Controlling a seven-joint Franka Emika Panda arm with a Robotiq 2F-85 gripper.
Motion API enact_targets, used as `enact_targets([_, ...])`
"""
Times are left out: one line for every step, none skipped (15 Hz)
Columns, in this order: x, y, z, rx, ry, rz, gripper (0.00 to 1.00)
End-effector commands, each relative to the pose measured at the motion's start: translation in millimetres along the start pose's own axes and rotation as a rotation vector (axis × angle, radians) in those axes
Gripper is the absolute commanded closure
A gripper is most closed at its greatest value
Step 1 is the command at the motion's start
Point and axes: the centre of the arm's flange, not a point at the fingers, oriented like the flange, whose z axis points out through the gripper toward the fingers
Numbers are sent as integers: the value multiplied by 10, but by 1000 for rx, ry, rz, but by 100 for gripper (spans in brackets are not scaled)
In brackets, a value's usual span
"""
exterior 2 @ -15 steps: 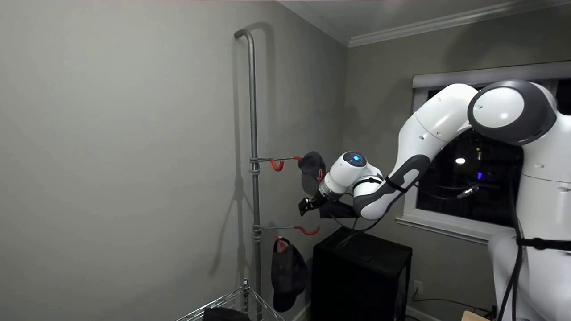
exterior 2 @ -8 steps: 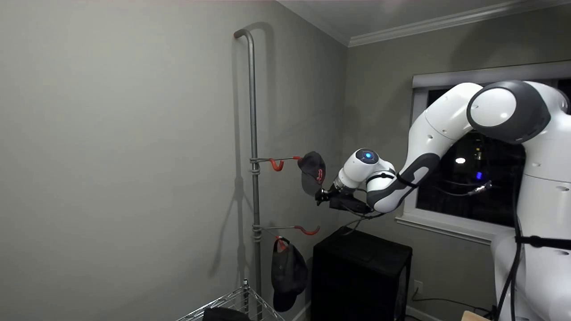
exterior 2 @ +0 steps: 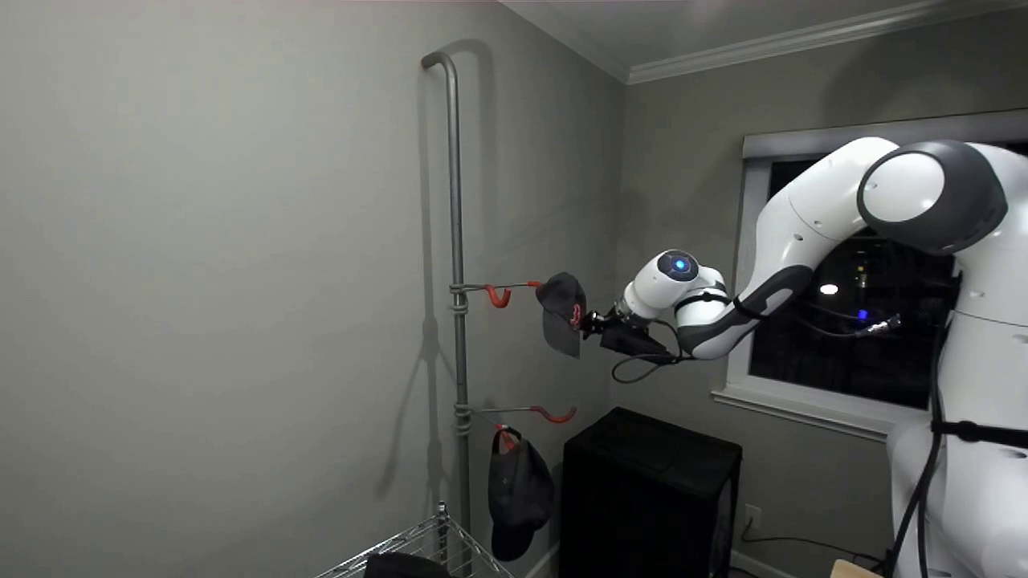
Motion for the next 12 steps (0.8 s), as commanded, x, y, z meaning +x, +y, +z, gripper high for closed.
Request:
enact_targets([193,79,-191,63,49,49,0])
enact_targets([275,75,-193,67,62,59,0])
enact_targets([354,71,-198,72,76,68,0])
enact_targets([432,60,-194,86,90,67,0])
enact_targets([502,43,-196,100,103,72,0])
enact_targets([570,16,-195,115,118,68,0])
enact_targets([640,-25,-208,136,132,68,0])
enact_targets([699,-66,-226,149,141,69,0])
enact_targets([762,-118,-242,159,152,69,0])
enact_targets([809,-161,-246,167,160,68,0])
enact_targets([856,-215,-229,166,163,66,0])
enact_targets([900,-265,-203,162,168,68,0])
